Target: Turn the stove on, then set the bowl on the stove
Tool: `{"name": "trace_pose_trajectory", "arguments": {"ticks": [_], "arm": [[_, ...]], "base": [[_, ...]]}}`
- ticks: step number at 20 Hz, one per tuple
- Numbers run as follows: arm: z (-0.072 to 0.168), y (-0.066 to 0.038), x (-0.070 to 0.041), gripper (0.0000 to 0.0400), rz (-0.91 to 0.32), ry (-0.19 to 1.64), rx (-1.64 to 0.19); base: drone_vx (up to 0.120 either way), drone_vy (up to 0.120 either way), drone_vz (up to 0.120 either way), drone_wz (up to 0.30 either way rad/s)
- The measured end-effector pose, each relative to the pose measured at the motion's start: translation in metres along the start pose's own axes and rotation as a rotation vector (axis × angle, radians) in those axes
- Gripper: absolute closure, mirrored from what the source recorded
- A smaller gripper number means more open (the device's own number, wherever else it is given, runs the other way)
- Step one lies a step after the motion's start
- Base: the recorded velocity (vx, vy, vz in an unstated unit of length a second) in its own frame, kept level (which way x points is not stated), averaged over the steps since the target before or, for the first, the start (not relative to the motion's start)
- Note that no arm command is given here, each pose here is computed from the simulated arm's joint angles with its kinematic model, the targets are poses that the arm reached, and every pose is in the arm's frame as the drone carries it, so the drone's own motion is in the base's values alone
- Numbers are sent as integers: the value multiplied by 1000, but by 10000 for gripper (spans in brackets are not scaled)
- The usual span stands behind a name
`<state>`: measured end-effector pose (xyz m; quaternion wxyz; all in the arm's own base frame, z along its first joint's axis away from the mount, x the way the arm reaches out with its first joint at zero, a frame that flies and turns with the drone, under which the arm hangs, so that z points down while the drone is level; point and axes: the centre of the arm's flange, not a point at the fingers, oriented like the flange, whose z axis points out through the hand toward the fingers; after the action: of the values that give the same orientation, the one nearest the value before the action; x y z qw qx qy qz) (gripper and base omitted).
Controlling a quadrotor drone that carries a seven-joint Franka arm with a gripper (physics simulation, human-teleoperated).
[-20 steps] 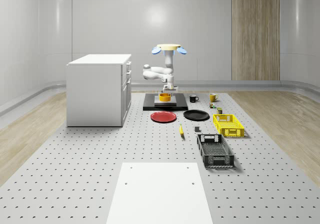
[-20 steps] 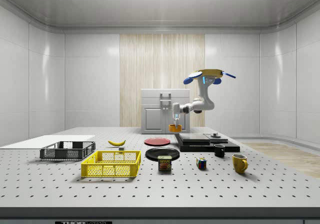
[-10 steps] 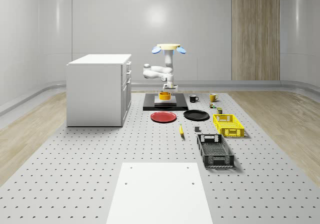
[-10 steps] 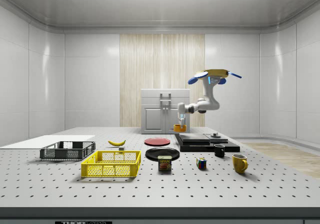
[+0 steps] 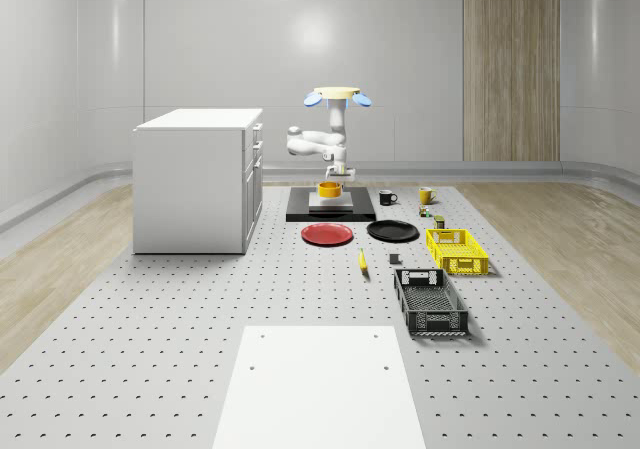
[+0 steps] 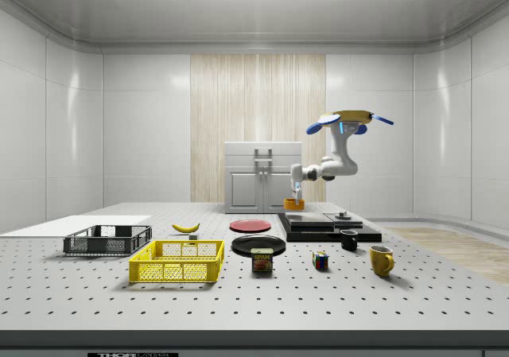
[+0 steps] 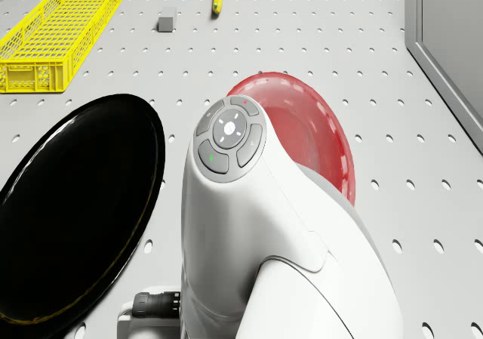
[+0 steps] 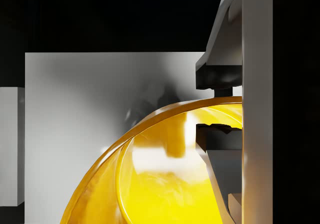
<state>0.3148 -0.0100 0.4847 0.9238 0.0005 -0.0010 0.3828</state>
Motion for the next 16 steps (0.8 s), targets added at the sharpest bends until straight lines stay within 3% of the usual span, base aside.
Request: {"name": "trace_pose_trajectory", "arguments": {"ticks": [8, 16], "arm": [[0, 0, 0, 300, 0, 0, 0], [20, 0, 0, 300, 0, 0, 0]], "base": [[-120, 0, 0, 0], [-5, 0, 0, 0]]}}
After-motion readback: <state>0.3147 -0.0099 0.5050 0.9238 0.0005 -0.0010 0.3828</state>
